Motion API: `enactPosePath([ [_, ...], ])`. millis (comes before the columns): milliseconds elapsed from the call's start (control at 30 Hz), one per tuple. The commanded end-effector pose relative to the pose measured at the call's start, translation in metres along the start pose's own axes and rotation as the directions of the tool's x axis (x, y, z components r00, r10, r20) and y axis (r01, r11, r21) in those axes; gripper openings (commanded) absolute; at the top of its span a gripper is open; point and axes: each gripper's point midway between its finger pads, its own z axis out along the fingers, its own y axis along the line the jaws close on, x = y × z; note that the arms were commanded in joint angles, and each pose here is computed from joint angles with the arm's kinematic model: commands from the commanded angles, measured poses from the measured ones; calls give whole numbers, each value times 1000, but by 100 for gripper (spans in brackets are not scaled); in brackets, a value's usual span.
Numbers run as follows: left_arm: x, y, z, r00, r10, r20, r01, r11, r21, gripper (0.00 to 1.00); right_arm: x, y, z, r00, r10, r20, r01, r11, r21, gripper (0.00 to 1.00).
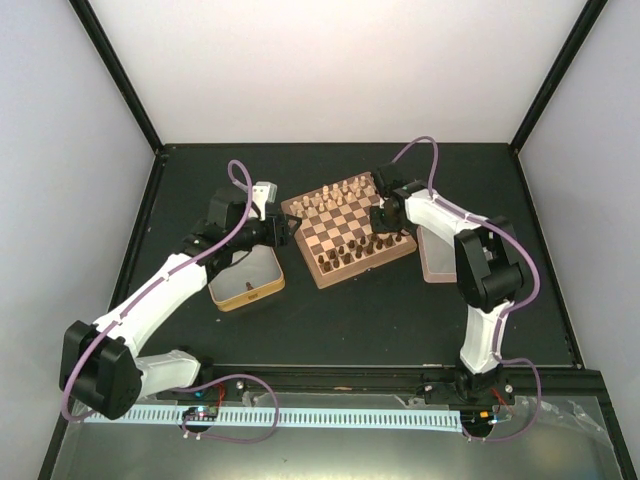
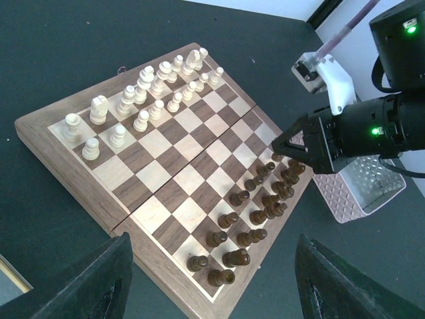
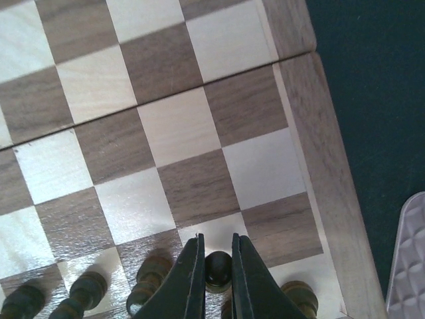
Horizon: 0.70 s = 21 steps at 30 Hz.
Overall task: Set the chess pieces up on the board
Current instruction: Place the chess piece on the chessboard.
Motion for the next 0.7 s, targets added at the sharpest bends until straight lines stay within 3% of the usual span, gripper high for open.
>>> enactPosePath([
  [0, 3, 4, 2, 1000, -21, -15, 21, 1000, -8, 68, 1, 1, 3, 1000, -19, -25, 19, 1000, -8, 5],
  [667, 4, 6, 6, 999, -30, -27, 29, 1000, -11, 68, -1, 0, 8, 999, -27, -21, 27, 1000, 4, 19],
])
